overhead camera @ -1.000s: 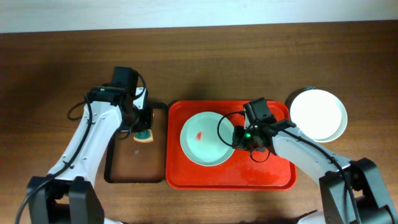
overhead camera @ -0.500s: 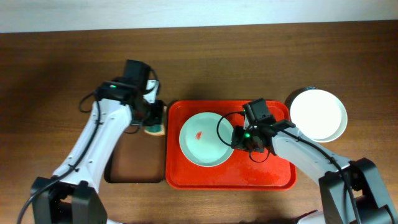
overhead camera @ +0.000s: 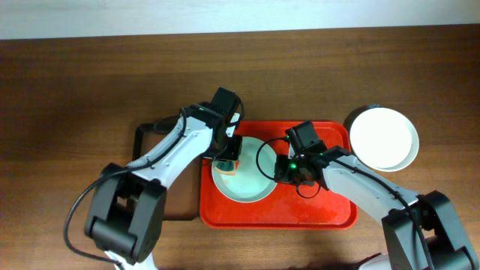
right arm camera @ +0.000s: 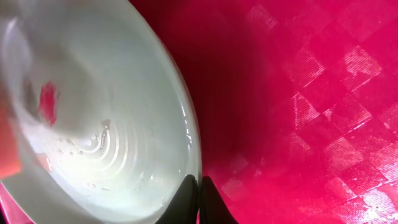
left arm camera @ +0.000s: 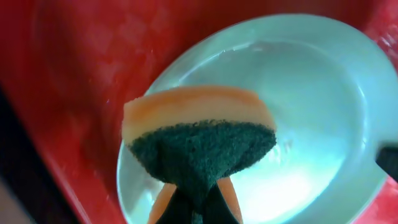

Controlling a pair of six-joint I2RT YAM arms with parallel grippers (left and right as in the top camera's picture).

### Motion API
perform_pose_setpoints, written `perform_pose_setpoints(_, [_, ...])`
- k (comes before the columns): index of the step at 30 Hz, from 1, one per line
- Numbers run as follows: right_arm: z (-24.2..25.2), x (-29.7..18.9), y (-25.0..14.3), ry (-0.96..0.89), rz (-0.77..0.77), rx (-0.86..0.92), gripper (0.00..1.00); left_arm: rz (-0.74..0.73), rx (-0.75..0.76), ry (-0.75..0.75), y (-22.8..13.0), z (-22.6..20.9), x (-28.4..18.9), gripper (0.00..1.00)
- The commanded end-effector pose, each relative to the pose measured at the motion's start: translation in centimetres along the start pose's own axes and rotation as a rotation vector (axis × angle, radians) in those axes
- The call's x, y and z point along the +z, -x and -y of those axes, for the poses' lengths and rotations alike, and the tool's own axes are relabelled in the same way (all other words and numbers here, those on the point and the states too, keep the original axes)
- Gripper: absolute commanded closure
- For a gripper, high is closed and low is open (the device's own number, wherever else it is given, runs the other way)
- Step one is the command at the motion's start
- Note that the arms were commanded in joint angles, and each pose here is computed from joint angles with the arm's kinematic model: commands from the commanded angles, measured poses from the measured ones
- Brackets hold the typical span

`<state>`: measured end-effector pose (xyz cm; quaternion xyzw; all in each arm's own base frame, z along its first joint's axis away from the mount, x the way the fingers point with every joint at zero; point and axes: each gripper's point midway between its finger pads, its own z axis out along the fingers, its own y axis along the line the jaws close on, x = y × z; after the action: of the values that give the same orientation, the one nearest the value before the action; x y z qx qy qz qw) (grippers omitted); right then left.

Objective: Clean dirty plates on tray and stack at the side
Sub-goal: 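Scrub the green plate with the sponge while the right gripper holds it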

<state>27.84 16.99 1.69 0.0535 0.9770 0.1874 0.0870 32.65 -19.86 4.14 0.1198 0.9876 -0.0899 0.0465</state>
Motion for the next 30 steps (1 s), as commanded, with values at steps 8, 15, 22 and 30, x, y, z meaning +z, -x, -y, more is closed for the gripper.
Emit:
perform_pose_setpoints(8, [0.1, 0.3, -0.4, -0.012, -0.007, -0.010, 0.96, -0.170, 0.046, -0.181, -2.4, 4.3, 4.8, 1.00])
perform_pose_setpoints(15, [0.1, 0.3, -0.4, -0.012, -0.007, -0.010, 0.96, 0.107, 0.029, -0.178, 3.1, 1.1, -3.3, 1.00])
perform_pose_setpoints(22, [0.1, 0.3, -0.3, -0.012, -0.007, -0.010, 0.96, 0.000, 0.067, -0.044, 0.1, 0.6, 1.9, 1.00])
perform_pose_setpoints(30, [0.1, 0.3, -0.3, -0.012, -0.007, -0.010, 0.96, -0.191, -0.006, -0.188, -3.2, 2.3, 6.7, 1.00])
